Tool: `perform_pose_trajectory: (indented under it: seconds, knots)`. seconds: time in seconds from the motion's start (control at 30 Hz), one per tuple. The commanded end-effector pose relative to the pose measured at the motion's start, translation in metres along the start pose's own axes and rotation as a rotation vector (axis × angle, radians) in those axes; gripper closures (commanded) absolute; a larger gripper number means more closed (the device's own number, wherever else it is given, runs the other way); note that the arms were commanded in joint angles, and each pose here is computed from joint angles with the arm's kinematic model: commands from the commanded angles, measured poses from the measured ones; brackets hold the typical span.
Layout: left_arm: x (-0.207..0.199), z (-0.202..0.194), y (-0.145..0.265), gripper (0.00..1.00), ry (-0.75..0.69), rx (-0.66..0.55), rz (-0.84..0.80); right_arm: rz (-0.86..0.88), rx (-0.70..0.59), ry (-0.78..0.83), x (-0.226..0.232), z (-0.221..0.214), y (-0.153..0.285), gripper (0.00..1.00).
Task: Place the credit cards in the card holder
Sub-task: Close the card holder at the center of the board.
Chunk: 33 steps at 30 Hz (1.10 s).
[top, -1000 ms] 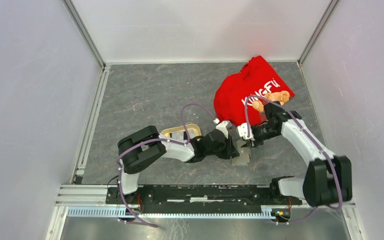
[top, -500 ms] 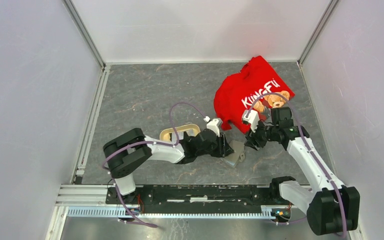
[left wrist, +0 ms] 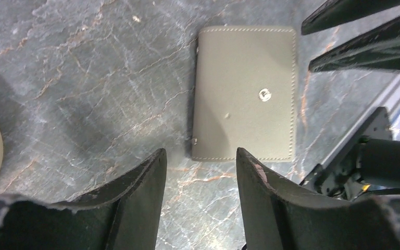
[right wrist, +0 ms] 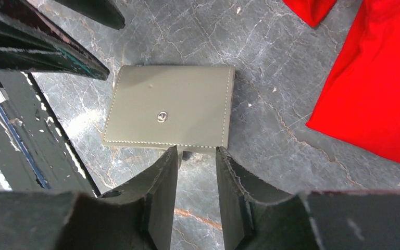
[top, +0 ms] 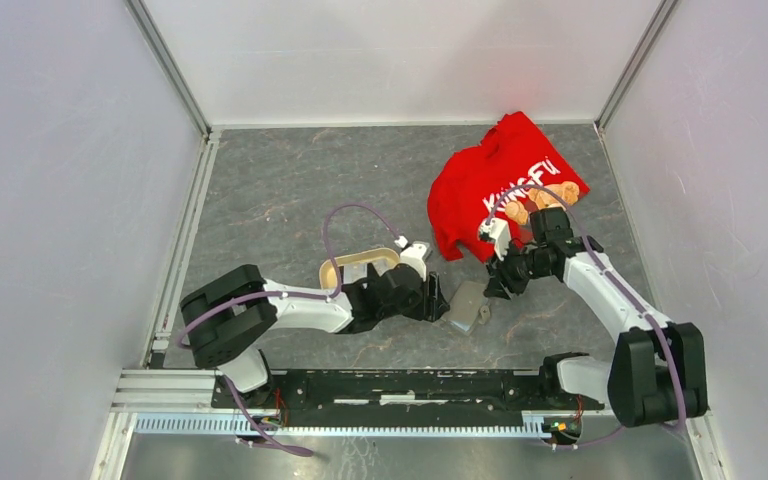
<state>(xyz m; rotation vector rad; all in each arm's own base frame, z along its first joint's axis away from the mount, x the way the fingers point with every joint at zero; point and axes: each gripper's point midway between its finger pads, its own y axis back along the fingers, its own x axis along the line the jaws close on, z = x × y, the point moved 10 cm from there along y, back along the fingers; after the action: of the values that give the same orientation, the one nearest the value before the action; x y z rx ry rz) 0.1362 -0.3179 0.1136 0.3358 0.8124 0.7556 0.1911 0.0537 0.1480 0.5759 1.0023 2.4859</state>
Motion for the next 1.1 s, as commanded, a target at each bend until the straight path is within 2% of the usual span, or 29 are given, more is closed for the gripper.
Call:
perform_pose_trajectory:
  seconds: [0.0, 0.13, 0.4, 0.6, 0.67, 0.87, 1.07]
  knots:
    - [0.003, -0.005, -0.008, 0.41, -0.102, 0.023, 0.06, 0.005, -0.059, -0.026, -0.01, 0.019, 0.001, 0.63]
    - [0.006, -0.009, -0.017, 0.41, -0.122, 0.058, 0.114, -0.024, -0.066, -0.026, -0.015, 0.024, 0.004, 0.69]
    - [0.005, -0.018, -0.031, 0.41, -0.166, 0.129, 0.18, -0.057, 0.024, -0.077, -0.021, 0.005, -0.004, 0.68]
    - [0.003, -0.021, -0.031, 0.42, -0.168, 0.143, 0.201, -0.017, 0.127, -0.1, -0.03, -0.01, -0.02, 0.85]
    - [0.003, -0.022, -0.031, 0.42, -0.169, 0.15, 0.212, 0.005, 0.15, -0.095, -0.029, -0.012, -0.024, 0.88]
    - [0.002, -0.027, -0.033, 0.42, -0.163, 0.177, 0.217, 0.018, 0.194, -0.075, -0.03, -0.011, -0.034, 0.89]
    - [0.002, -0.029, -0.031, 0.42, -0.132, 0.179, 0.219, 0.031, 0.173, -0.046, -0.038, 0.005, -0.042, 0.88]
